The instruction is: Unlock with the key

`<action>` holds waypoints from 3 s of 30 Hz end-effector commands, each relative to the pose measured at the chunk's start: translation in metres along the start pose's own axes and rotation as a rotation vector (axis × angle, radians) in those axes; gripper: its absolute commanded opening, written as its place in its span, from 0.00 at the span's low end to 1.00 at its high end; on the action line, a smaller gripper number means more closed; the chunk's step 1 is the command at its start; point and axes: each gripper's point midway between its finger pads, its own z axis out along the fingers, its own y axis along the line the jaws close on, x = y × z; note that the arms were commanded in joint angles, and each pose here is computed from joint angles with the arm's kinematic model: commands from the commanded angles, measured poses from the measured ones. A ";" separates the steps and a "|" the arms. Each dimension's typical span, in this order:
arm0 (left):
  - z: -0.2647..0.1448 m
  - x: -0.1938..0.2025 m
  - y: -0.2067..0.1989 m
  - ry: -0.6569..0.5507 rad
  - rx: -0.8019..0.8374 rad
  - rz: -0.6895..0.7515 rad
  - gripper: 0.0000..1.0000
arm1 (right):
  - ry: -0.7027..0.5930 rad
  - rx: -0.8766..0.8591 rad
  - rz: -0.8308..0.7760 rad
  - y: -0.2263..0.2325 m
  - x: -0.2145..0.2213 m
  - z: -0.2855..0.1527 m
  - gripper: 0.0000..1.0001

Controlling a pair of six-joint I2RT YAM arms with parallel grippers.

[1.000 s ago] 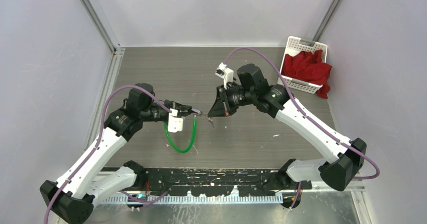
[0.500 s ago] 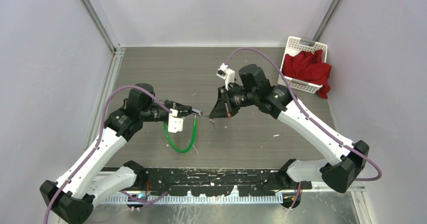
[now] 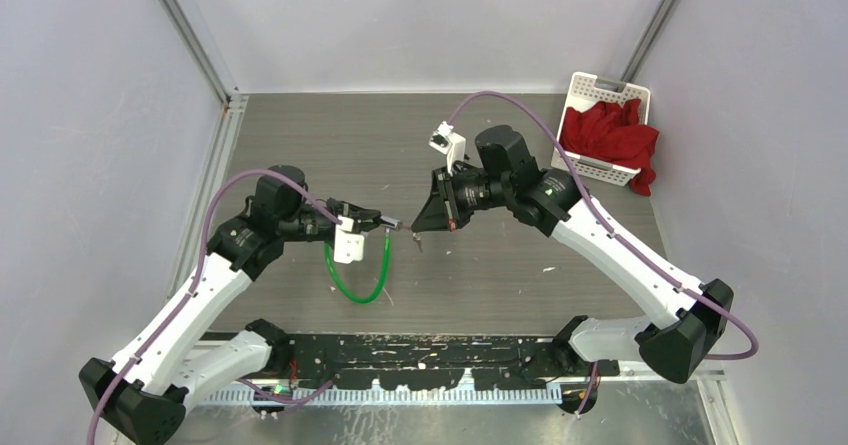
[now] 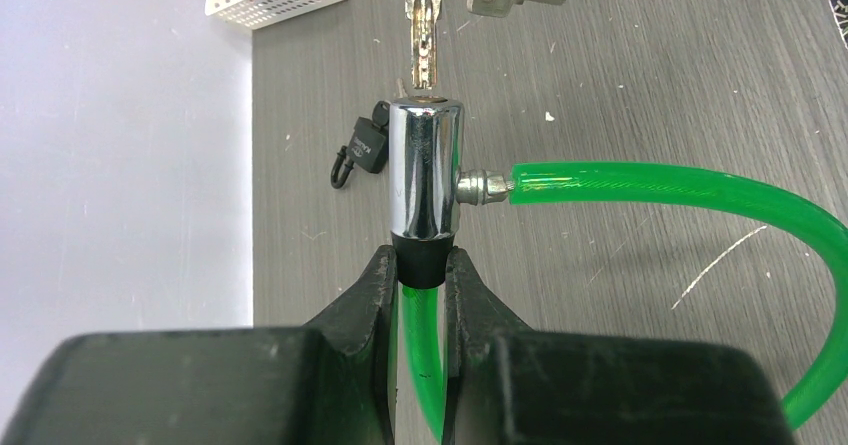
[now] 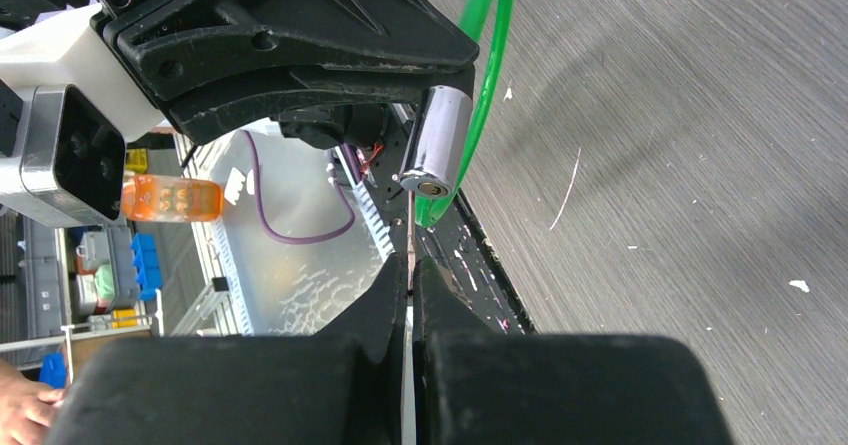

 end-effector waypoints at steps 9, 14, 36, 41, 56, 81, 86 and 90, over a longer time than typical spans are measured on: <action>-0.007 -0.021 0.018 -0.049 -0.054 0.089 0.00 | -0.039 -0.015 -0.024 0.007 -0.011 0.000 0.01; -0.007 -0.021 0.019 -0.049 -0.056 0.090 0.00 | -0.026 0.000 -0.012 0.002 -0.008 0.003 0.01; -0.006 -0.022 0.014 -0.055 -0.039 0.095 0.00 | -0.065 -0.007 0.003 0.001 -0.013 0.006 0.01; -0.006 -0.023 0.013 -0.057 -0.033 0.097 0.00 | -0.071 -0.003 -0.003 0.001 -0.014 0.005 0.01; -0.007 -0.025 0.012 -0.063 -0.032 0.102 0.00 | -0.053 0.045 0.000 -0.009 -0.010 0.006 0.01; -0.003 -0.031 0.015 -0.070 -0.025 0.098 0.00 | -0.068 0.056 0.026 -0.013 -0.014 0.014 0.01; 0.002 -0.024 0.022 -0.017 -0.037 0.104 0.00 | -0.063 0.054 0.031 -0.014 -0.010 0.025 0.01; 0.005 -0.025 0.023 0.008 -0.042 0.117 0.00 | -0.070 0.078 0.027 -0.017 -0.010 0.031 0.01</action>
